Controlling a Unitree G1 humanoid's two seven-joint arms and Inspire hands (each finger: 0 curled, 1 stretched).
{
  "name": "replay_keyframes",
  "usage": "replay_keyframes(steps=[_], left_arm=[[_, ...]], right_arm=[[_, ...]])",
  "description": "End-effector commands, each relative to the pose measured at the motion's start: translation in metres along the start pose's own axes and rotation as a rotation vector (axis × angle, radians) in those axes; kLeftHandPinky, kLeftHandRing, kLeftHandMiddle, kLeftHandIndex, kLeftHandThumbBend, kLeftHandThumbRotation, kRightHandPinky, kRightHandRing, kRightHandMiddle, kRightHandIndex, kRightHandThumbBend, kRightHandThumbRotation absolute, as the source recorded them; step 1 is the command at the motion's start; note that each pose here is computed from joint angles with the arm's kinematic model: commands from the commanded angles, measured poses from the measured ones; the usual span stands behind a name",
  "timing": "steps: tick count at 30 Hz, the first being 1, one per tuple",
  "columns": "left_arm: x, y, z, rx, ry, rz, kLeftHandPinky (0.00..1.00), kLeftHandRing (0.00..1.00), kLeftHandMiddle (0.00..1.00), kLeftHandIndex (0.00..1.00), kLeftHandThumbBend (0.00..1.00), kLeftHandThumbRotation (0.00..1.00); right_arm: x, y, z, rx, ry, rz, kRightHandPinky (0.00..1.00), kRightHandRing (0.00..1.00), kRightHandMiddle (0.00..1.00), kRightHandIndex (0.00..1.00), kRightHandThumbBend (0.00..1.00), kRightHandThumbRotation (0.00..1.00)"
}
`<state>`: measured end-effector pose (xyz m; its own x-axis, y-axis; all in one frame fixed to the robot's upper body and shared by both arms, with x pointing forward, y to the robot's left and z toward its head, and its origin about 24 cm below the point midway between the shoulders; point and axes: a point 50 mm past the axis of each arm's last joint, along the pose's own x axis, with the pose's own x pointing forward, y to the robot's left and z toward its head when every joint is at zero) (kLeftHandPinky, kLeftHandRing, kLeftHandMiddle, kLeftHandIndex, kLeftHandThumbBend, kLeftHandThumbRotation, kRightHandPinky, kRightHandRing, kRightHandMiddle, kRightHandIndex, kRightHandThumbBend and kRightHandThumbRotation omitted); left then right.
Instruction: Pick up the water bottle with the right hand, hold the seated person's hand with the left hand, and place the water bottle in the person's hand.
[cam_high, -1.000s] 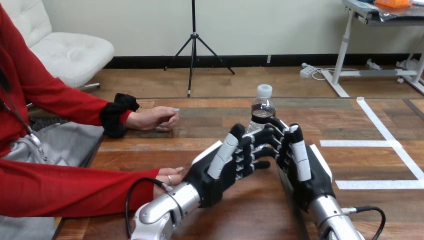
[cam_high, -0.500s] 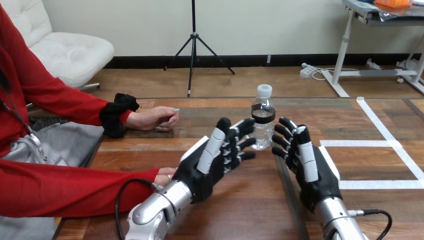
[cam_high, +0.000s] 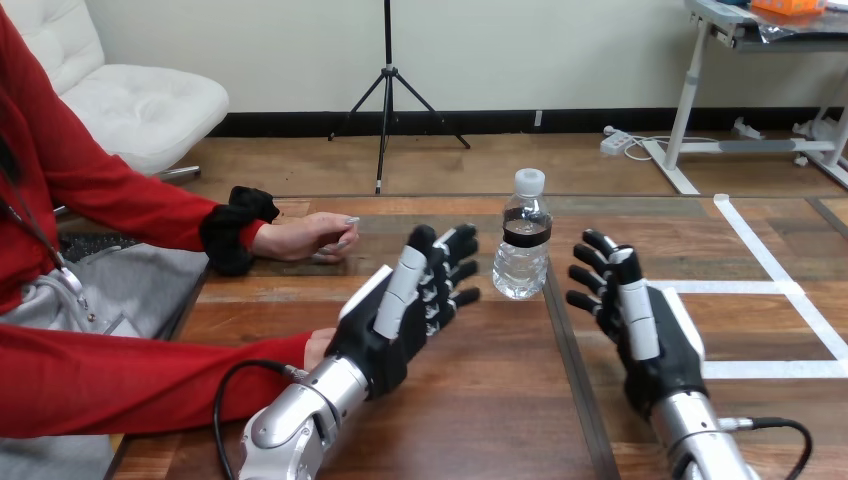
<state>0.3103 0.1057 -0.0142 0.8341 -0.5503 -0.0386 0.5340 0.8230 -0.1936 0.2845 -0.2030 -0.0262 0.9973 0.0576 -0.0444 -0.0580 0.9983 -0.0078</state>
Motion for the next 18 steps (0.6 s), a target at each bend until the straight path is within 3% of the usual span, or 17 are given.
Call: replay_keyframes(steps=[1,18], left_arm=[[0.0147,0.0049,0.0284,0.041,-0.097,0.005,0.95,1.0,1.0,1.0,1.0,0.99],[0.0226,0.0041,0.0357,0.037,-0.101,0.023,0.99,1.0,1.0,1.0,1.0,0.99]], right_arm=[[0.0163,-0.0058,0.0284,-0.032,-0.125,-0.007,0.82,0.89,0.92,0.92,1.0,1.0],[0.0233,-0.0139,0.0366,-0.045,-0.129,-0.041,0.79,0.87,0.91,0.91,1.0,1.0]])
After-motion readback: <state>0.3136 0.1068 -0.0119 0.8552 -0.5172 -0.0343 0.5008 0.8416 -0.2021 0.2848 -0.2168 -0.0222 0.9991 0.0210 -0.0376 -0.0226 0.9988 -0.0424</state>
